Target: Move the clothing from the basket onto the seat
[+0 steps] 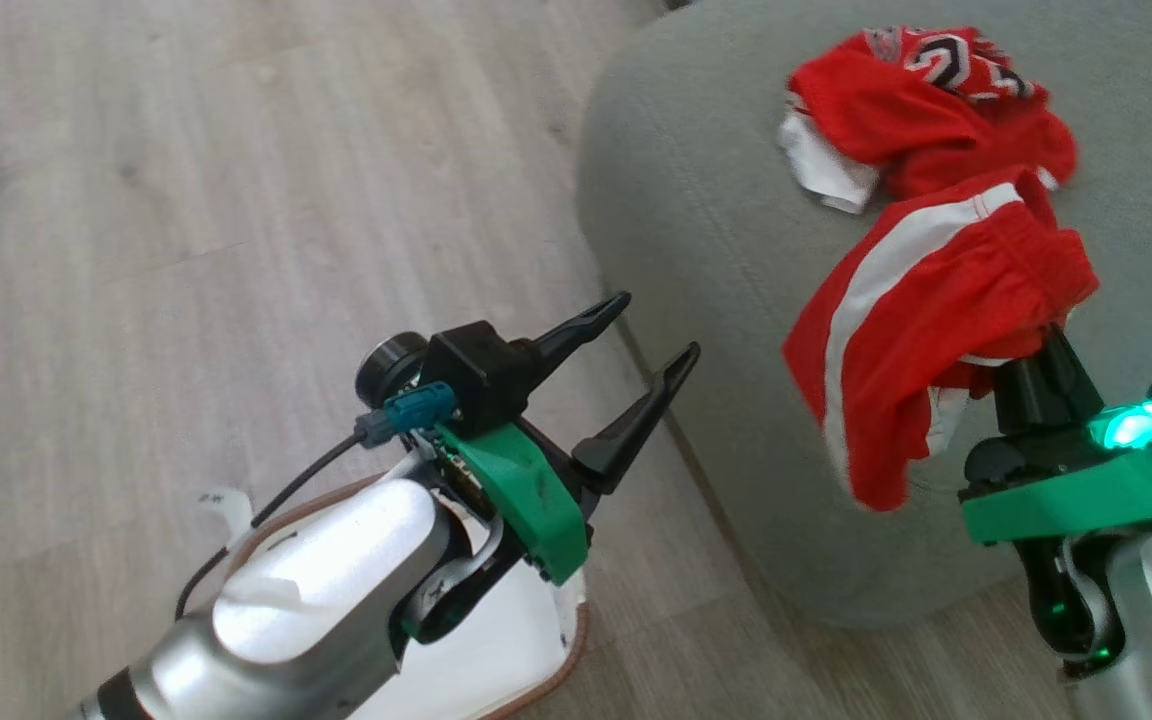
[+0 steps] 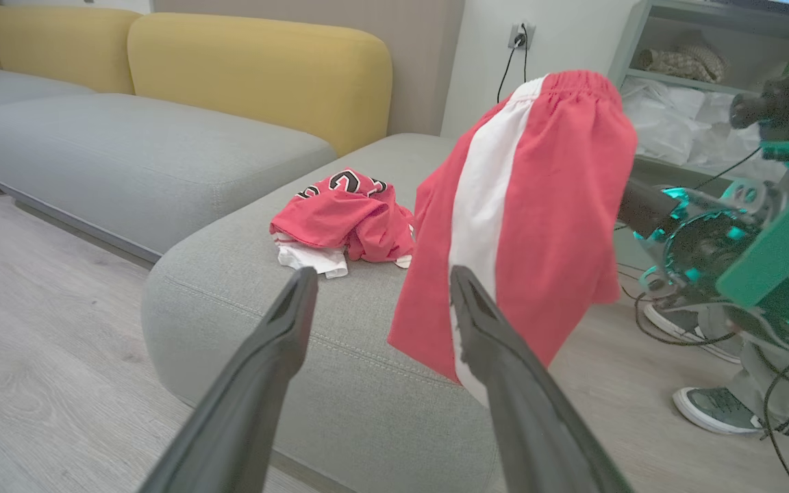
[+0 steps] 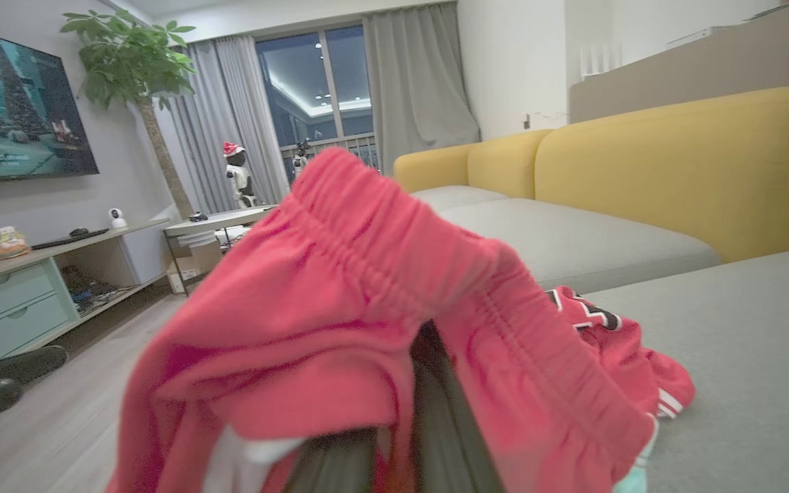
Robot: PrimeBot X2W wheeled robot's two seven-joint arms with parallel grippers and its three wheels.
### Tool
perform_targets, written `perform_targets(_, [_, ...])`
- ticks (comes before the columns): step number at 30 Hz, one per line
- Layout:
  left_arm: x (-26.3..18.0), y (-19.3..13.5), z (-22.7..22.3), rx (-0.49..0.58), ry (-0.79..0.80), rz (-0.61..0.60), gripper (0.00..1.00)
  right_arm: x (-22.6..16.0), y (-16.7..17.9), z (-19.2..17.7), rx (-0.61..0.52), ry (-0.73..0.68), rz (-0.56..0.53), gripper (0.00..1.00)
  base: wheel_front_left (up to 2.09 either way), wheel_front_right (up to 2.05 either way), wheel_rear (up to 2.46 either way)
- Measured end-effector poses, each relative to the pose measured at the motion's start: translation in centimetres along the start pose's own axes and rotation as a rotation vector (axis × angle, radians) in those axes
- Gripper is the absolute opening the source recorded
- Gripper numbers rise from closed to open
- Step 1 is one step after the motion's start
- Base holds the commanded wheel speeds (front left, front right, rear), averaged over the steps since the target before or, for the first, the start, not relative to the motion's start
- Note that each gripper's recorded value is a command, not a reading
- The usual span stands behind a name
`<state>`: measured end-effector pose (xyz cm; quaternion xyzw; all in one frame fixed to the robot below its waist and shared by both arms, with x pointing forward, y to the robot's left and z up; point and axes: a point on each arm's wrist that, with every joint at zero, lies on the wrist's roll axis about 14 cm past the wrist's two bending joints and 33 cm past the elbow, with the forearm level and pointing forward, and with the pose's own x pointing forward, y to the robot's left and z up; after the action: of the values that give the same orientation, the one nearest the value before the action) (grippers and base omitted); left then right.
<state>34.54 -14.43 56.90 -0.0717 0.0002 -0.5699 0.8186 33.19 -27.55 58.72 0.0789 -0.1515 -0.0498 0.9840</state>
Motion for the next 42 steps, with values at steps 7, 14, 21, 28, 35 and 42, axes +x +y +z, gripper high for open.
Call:
perform_targets(7, [2.0,-1.6,-0.9,-0.006,0.016,-0.085,1.0,-2.4,-2.5,2.1,-0.024,-0.043,-0.102,0.0,0.0,0.0,0.0])
perform_targets(14, [3.7,-2.7,-1.3,-0.012,0.013,-0.153,1.0,-4.2,-4.4,3.5,-0.064,-0.062,-0.176,0.0,0.0,0.0,0.0])
perform_targets(21, [4.3,-3.0,-1.6,-0.017,0.011,-0.178,1.0,-4.6,-5.0,4.0,-0.082,-0.065,-0.202,0.0,0.0,0.0,0.0])
perform_targets(28, [4.3,-2.6,-2.2,-0.029,0.023,-0.176,1.0,-3.5,-5.5,5.0,-0.13,-0.066,-0.202,0.0,0.0,0.0,0.0])
perform_targets(35, [4.1,-0.9,-2.6,-0.044,0.027,-0.152,1.0,1.0,-7.2,9.6,-0.266,-0.139,-0.17,0.0,0.0,0.0,0.0])
perform_targets(42, [3.8,1.6,-4.0,-0.06,0.053,-0.124,1.0,5.6,-10.6,11.3,-0.417,-0.096,-0.181,0.0,0.0,0.0,0.0])
